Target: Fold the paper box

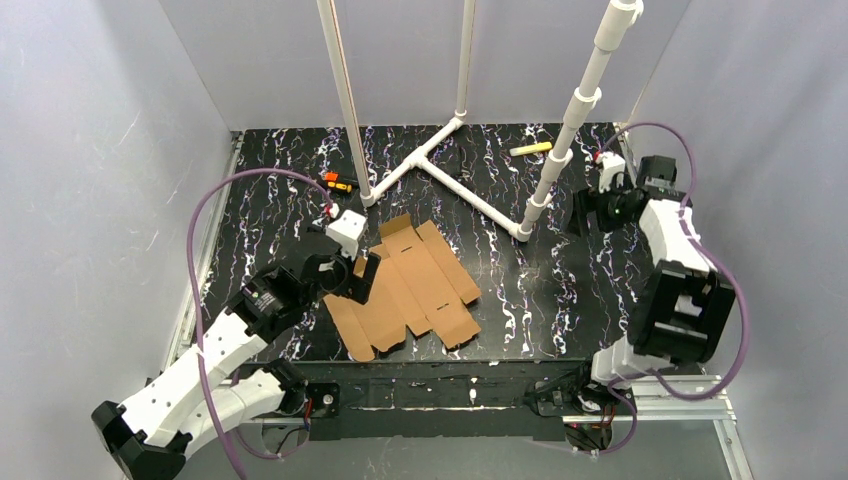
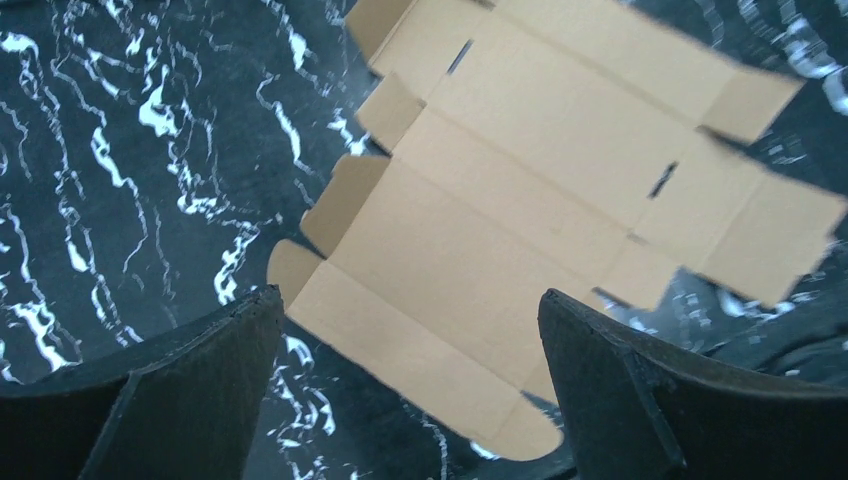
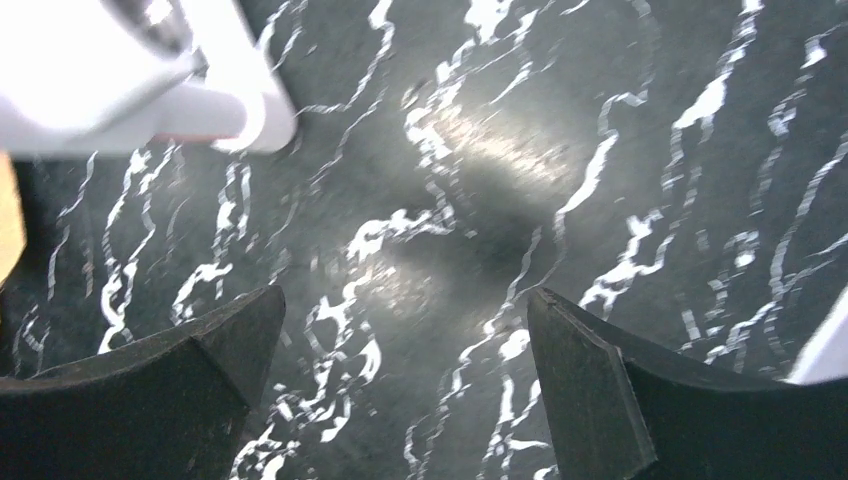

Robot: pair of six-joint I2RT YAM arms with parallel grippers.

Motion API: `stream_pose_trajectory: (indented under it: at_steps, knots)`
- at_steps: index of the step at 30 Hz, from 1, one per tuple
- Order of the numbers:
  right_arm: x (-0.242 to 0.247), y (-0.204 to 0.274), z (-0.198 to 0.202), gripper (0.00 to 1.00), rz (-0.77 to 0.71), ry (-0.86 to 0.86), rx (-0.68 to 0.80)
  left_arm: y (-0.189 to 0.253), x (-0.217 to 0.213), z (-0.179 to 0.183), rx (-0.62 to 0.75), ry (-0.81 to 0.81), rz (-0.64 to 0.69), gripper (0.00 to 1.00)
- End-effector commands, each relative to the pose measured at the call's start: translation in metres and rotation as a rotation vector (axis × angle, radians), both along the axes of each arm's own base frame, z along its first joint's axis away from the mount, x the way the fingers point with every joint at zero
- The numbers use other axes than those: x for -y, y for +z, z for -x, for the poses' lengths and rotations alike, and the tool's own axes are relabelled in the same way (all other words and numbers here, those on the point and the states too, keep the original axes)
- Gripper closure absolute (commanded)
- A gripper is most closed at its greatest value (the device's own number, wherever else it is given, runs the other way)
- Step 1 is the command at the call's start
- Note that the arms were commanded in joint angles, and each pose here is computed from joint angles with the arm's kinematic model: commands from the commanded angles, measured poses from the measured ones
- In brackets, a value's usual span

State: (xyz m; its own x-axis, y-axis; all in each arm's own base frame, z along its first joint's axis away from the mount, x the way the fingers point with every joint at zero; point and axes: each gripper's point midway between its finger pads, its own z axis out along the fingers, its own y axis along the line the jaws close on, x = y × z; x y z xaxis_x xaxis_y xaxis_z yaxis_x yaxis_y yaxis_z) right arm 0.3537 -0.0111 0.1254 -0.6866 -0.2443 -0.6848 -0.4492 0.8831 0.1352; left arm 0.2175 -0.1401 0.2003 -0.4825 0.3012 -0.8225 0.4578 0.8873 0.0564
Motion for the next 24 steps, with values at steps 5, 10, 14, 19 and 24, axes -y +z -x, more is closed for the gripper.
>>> stream_pose_trajectory:
  at_steps: [5,10,14,19,24]
  knots:
    - [0.024,0.012,-0.113,0.06,0.12,0.077,0.116,-0.018,-0.033,-0.005,0.069,0.038,-0.15,0.02]
    - [0.018,-0.007,-0.165,0.05,0.174,0.207,0.105,-0.016,-0.033,-0.004,0.094,0.027,-0.137,0.02]
    - [0.0,-0.018,-0.196,0.03,0.163,0.337,0.132,-0.016,-0.039,-0.006,0.097,0.047,-0.149,0.02]
    - [-0.03,-0.027,-0.222,0.01,0.21,0.533,0.244,-0.019,-0.041,-0.009,0.099,0.055,-0.156,0.02]
    - [-0.057,-0.036,-0.248,0.02,0.185,0.569,0.319,-0.023,-0.042,-0.012,0.094,0.058,-0.173,0.02]
